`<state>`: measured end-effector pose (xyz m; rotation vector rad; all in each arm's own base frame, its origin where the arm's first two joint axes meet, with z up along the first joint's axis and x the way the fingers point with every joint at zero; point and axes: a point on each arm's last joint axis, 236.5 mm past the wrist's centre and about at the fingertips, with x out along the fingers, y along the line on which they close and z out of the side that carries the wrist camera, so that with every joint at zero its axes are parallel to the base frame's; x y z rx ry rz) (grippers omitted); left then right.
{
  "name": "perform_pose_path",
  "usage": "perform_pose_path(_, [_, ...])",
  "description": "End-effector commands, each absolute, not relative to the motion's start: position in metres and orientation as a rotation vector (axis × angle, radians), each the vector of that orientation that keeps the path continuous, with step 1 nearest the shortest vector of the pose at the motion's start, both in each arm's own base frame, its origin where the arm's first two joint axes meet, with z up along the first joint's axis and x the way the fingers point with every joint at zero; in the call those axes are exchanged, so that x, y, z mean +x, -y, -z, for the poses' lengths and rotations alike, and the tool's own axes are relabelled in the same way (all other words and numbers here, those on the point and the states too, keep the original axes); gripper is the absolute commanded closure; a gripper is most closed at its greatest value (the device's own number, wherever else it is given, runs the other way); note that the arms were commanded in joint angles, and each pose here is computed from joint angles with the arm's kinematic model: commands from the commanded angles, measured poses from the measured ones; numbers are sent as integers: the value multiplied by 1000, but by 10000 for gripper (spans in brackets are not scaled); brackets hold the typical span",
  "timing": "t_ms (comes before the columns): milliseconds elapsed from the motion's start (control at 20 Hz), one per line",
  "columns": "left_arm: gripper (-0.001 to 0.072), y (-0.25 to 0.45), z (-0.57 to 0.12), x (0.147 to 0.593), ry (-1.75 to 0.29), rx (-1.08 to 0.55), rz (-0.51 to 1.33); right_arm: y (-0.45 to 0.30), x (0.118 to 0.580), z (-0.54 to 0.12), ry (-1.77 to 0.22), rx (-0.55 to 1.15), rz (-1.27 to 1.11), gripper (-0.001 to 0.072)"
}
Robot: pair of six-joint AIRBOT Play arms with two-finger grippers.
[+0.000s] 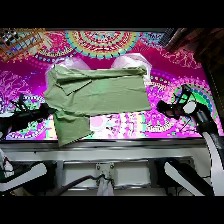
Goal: Fold the clothes and pants, and hang the long-sleeved shirts on hangers.
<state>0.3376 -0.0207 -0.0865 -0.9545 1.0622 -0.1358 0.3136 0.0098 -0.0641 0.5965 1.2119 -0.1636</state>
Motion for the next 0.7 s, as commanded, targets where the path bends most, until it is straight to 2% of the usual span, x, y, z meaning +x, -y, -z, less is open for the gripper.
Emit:
perform_pose_path(0, [700,21,82,341,-1046,-960,144,-32,324,88,-1244,733,106,344])
perform_pose_path(200, [700,21,82,341,-1046,-960,145,-42,333,110,-1261,792,96,343])
perform_pose_path(500, [700,20,83,341,-1043,-957,138,-50,348,116,-1212,783,98,350])
perform_pose_path(600, [700,20,83,342,-1042,-957,138,-53,350,119,-1222,791,96,387])
perform_pose_path(650, [700,20,83,342,-1042,-958,137,-53,351,120,-1224,793,97,464])
